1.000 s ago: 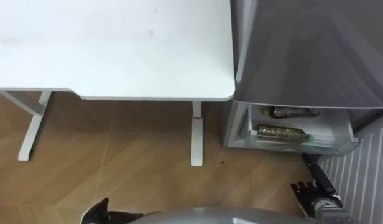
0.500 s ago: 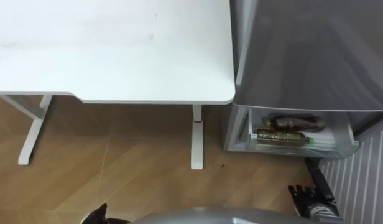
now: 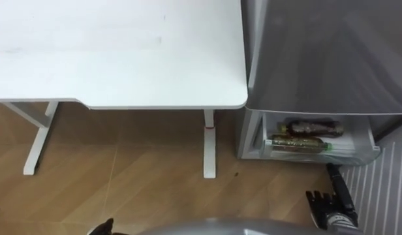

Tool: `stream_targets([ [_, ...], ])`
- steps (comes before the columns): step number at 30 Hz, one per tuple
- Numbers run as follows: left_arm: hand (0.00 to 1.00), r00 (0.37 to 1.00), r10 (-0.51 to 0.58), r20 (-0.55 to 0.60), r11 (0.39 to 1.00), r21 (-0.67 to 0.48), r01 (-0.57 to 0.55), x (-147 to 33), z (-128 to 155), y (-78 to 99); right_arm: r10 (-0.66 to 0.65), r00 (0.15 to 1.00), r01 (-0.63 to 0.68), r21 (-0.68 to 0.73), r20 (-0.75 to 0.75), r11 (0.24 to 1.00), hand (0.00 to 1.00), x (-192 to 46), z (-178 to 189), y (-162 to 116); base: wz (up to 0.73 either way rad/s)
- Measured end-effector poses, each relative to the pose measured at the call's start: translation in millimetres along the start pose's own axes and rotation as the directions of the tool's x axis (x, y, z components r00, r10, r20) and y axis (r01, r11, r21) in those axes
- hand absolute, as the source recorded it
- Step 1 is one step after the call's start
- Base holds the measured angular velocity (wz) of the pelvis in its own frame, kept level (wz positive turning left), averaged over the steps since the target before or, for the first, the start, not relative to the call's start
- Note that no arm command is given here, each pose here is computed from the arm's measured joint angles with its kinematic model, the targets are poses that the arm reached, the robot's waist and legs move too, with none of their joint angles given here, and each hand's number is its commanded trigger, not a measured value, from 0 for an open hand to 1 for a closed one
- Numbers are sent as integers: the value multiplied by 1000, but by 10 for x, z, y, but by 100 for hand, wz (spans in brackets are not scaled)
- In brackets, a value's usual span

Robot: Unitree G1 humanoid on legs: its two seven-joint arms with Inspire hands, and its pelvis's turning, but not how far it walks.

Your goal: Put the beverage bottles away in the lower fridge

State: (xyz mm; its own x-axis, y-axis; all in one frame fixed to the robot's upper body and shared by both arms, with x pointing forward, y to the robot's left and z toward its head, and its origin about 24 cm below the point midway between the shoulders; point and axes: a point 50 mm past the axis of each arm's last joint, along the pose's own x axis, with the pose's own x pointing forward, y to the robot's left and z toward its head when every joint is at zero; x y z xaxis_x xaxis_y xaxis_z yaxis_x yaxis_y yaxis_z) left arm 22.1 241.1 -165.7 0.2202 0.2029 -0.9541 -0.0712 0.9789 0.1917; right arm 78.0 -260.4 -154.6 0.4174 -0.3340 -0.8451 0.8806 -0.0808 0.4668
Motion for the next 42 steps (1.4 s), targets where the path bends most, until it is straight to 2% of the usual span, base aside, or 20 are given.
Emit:
stream_targets([
  [4,0,1000,-8,5,1000,7,8,29,96,-18,69,998,-69,28,-1,997,0,72,-26,294,6],
  [6,0,1000,-10,27,1000,14,9,53,223,-20,121,992,-121,43,-16,992,0,133,-89,583,7],
  [11,0,999,-17,45,999,34,16,86,389,-45,225,974,-222,93,-14,970,0,170,-139,1038,1],
  [15,0,1000,-8,12,998,57,7,83,315,8,257,966,-254,102,-12,962,0,175,-134,1233,7],
  [19,0,1000,-5,-1,993,122,5,77,284,49,312,949,-314,104,37,944,0,165,25,1487,2],
  [27,0,1000,-3,27,987,164,-2,86,418,78,417,899,-423,25,136,906,0,47,363,2135,7],
  [31,0,999,-7,32,979,202,0,86,452,82,441,885,-445,-7,152,896,0,-10,419,2318,8],
  [36,0,994,9,106,974,224,-33,74,634,164,531,826,-524,-87,190,847,0,-188,573,2725,8],
  [42,0,990,8,143,975,220,-40,62,675,141,523,829,-511,-112,197,852,0,-266,595,2887,-2],
])
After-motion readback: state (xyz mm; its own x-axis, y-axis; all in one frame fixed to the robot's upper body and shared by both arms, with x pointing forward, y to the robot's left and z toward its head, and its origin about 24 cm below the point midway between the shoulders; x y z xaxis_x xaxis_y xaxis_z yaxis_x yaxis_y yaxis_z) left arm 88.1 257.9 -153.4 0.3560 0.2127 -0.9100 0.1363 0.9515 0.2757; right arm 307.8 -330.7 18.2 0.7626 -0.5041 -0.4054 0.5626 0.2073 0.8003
